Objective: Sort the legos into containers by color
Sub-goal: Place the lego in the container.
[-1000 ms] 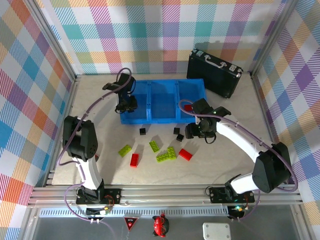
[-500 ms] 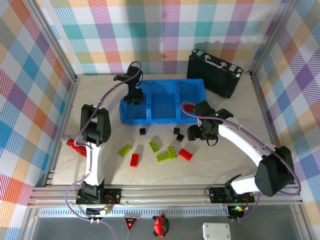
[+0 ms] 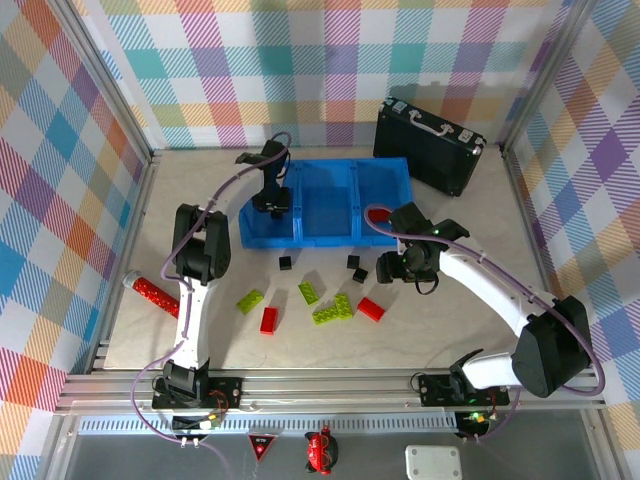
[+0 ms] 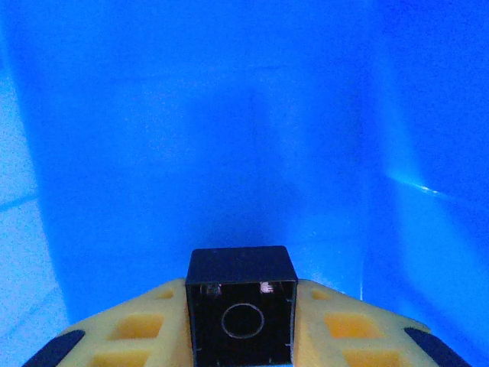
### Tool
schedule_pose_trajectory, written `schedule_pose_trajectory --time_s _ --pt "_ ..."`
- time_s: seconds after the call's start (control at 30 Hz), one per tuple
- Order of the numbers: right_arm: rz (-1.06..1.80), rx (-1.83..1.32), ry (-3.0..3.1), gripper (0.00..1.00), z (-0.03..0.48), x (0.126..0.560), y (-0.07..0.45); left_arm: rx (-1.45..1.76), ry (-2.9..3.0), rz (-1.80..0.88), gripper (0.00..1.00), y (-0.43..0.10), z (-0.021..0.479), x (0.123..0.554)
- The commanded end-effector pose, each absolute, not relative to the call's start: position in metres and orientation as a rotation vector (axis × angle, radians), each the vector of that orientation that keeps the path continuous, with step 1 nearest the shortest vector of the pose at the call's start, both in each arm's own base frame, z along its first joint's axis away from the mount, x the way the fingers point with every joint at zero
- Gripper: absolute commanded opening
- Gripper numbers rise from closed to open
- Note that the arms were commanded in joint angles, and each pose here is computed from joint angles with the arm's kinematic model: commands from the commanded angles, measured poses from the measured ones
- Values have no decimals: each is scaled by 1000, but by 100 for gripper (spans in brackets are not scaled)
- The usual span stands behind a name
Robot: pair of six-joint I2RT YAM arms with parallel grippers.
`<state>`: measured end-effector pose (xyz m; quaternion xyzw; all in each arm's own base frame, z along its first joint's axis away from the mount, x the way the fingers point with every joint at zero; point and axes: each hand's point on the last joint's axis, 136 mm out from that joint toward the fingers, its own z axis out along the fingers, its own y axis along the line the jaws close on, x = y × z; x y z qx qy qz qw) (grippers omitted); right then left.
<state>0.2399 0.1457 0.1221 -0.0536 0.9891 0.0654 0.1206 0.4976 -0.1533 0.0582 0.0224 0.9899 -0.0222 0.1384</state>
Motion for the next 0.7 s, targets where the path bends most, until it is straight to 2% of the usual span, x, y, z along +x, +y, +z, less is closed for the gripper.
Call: schedule_pose_trajectory --time_s 0.0,0.37,0.67 --pt "174 -150 2898 73 124 235 143 84 2877 -37 32 -147 57 500" --pt "173 -153 2901 73 125 234 143 69 2893 70 34 -133 44 503" --pt "180 -145 2902 73 125 234 143 57 2897 21 44 -137 44 504"
